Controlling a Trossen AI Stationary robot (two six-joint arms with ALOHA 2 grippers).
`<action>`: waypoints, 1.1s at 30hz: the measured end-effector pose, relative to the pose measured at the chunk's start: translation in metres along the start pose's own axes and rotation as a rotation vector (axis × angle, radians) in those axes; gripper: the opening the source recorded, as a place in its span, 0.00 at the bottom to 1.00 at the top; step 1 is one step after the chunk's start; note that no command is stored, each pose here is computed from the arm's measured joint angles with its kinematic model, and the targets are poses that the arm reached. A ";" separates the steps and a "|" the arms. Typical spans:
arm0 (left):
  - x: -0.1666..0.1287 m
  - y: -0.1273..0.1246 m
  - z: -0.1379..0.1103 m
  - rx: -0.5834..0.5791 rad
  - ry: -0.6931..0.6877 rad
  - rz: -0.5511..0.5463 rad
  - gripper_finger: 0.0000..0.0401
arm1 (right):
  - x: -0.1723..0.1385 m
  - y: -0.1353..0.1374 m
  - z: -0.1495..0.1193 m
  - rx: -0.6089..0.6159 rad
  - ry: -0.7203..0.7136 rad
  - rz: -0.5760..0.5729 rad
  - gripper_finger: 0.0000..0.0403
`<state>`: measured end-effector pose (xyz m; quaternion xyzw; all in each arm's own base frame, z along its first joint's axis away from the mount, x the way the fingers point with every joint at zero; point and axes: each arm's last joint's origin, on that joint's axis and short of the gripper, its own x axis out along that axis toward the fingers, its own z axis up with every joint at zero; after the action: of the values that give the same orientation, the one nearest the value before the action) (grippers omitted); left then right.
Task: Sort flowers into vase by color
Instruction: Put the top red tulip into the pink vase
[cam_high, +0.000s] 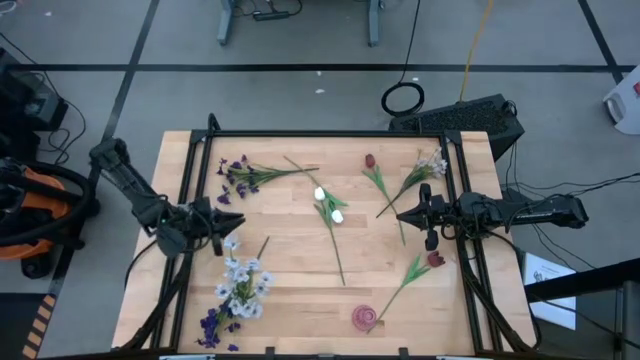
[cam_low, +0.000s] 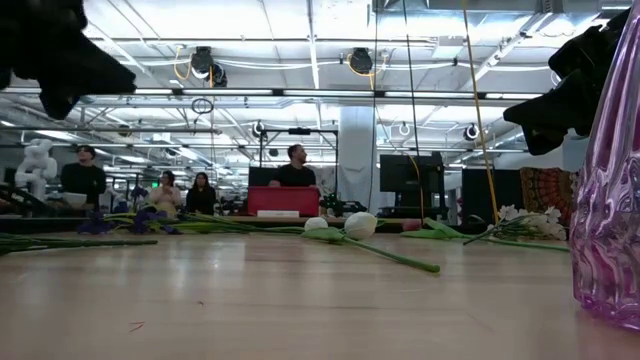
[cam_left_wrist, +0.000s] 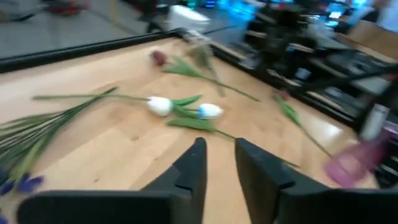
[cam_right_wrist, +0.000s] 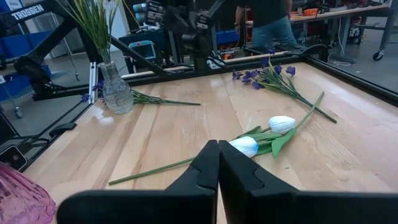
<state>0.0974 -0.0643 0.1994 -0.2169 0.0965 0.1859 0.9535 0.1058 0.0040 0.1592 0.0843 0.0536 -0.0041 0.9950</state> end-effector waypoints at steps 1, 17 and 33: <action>0.004 0.000 -0.001 -0.020 0.004 0.023 0.13 | 0.000 0.000 0.000 0.000 0.000 0.000 0.00; 0.053 0.003 -0.033 -0.331 0.290 0.246 0.01 | 0.000 0.000 0.000 0.001 -0.004 0.000 0.00; 0.081 0.024 -0.036 -0.362 0.576 0.301 0.00 | 0.008 0.002 0.041 0.036 -0.066 -0.200 0.00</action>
<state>0.1578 -0.0350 0.1373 -0.4088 0.3574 0.2695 0.7953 0.1177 -0.0011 0.1994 0.0964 0.0289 -0.1073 0.9891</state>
